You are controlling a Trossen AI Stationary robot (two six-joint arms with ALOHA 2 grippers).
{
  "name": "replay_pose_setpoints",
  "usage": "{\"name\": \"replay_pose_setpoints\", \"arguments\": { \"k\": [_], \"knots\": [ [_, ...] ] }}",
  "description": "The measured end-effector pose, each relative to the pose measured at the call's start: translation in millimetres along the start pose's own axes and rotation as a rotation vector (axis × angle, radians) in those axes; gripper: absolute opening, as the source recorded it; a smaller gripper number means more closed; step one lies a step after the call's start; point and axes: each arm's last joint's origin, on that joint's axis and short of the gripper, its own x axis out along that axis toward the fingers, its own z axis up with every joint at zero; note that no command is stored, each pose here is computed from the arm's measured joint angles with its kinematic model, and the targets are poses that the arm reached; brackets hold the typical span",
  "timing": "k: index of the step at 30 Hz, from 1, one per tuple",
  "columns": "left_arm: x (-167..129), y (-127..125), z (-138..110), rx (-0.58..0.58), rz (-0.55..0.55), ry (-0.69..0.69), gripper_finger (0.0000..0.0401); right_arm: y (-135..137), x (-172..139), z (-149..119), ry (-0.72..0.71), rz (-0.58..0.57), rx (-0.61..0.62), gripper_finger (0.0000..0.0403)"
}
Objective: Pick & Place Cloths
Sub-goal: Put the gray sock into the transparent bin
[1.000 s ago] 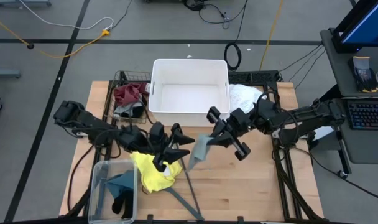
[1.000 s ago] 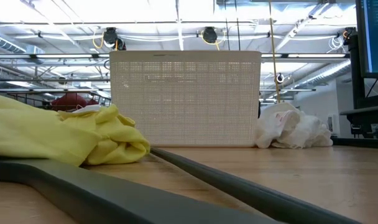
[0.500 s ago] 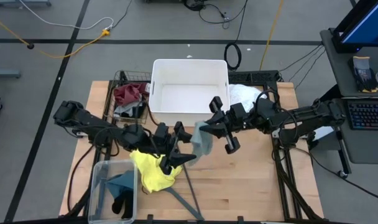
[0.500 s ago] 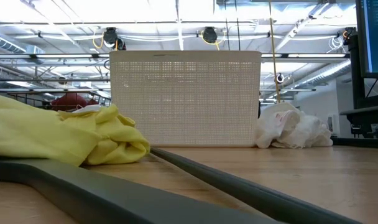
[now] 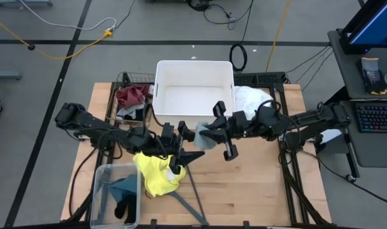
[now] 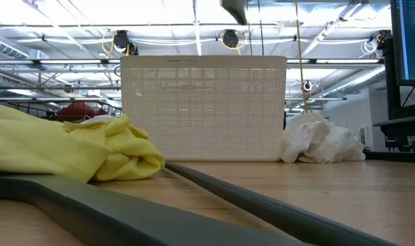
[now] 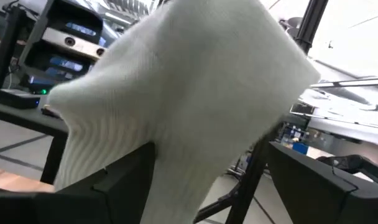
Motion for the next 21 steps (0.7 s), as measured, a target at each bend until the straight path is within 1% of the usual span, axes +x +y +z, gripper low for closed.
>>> {"name": "replay_pose_setpoints", "arguments": {
  "k": [2, 6, 10, 14, 21],
  "knots": [
    [0.0, 0.0, 0.1, 0.0, 0.0, -0.001, 0.0312, 4.2, -0.1, 1.1, -0.013, -0.016, -0.04, 0.0004],
    [0.0, 0.6, 0.3, 0.011, 0.022, -0.007, 0.0312, 15.6, -0.2, 2.8, -0.037, -0.004, -0.106, 0.0004],
    [0.0, 0.7, 0.3, 0.01, 0.025, -0.008, 0.0312, 25.5, -0.9, 1.6, -0.021, -0.099, -0.209, 0.0004],
    [-0.2, -0.2, 0.1, 0.009, 0.022, -0.007, 0.0312, 37.2, -2.1, 1.9, -0.014, -0.132, -0.316, 0.0004],
    [-0.3, -0.6, 0.0, 0.008, 0.014, -0.006, 0.0312, 53.2, -5.3, 2.8, 0.023, -0.24, -0.499, 0.0004]
  ]
}}
